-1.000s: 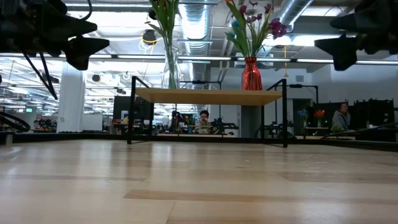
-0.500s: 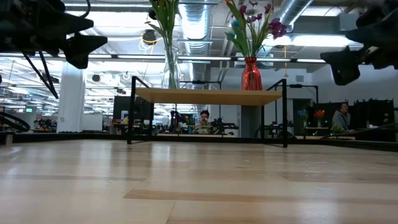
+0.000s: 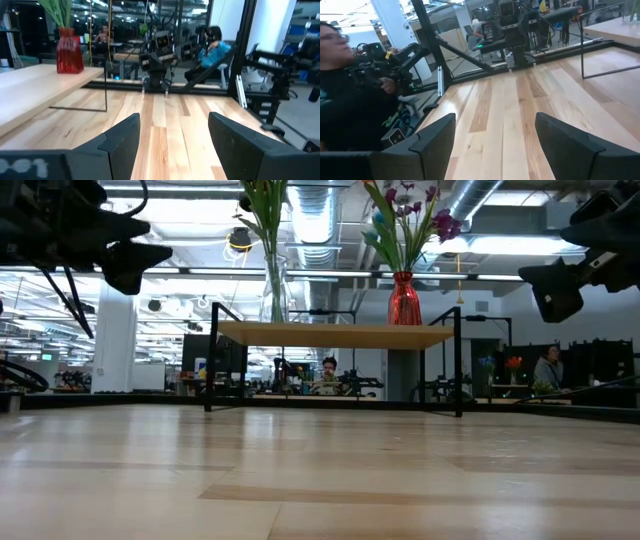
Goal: Pick and place flowers into a vace then onto a shelf
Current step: Return to Home Position
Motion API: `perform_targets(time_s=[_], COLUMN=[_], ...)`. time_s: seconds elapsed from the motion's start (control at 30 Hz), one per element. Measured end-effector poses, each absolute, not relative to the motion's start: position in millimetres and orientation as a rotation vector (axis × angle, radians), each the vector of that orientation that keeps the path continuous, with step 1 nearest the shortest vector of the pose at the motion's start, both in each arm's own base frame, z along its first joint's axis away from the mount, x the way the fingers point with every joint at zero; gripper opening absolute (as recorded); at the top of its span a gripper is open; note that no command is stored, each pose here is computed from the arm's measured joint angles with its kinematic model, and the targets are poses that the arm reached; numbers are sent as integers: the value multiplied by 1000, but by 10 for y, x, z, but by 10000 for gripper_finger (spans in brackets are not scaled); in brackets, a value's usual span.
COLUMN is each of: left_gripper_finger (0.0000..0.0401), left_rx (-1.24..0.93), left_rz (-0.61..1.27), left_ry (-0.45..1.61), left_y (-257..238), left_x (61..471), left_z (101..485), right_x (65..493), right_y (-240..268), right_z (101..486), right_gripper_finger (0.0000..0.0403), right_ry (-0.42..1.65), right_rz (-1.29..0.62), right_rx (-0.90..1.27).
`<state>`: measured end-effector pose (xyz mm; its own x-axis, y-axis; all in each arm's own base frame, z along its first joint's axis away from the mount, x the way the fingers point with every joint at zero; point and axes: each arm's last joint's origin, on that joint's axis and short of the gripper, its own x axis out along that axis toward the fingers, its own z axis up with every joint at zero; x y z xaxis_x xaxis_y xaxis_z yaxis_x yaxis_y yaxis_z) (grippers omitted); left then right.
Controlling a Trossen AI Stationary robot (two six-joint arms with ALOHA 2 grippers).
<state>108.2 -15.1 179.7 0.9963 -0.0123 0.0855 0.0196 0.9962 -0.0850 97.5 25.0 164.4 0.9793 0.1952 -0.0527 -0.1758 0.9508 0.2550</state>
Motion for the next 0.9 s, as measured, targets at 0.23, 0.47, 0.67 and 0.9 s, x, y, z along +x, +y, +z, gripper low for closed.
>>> perform_targets(time_s=[0.23,0.47,0.67,0.9], left_gripper_finger=[224,224,224,224], left_rx=[-66,-42,-44,-44], left_rz=[-11,-16,-15,-15], left_ry=[40,164,171,172], left_y=[-151,-153,-153,-153], left_x=[1084,1080,1080,1079], left_z=[1679,1569,1562,1561], right_x=[975,975,975,975], right_y=[250,250,250,250], right_z=[1642,1642,1642,1642], right_gripper_finger=[268,268,268,268], right_ry=[79,79,79,79], right_rz=[189,188,188,188], right_rx=[252,252,252,252])
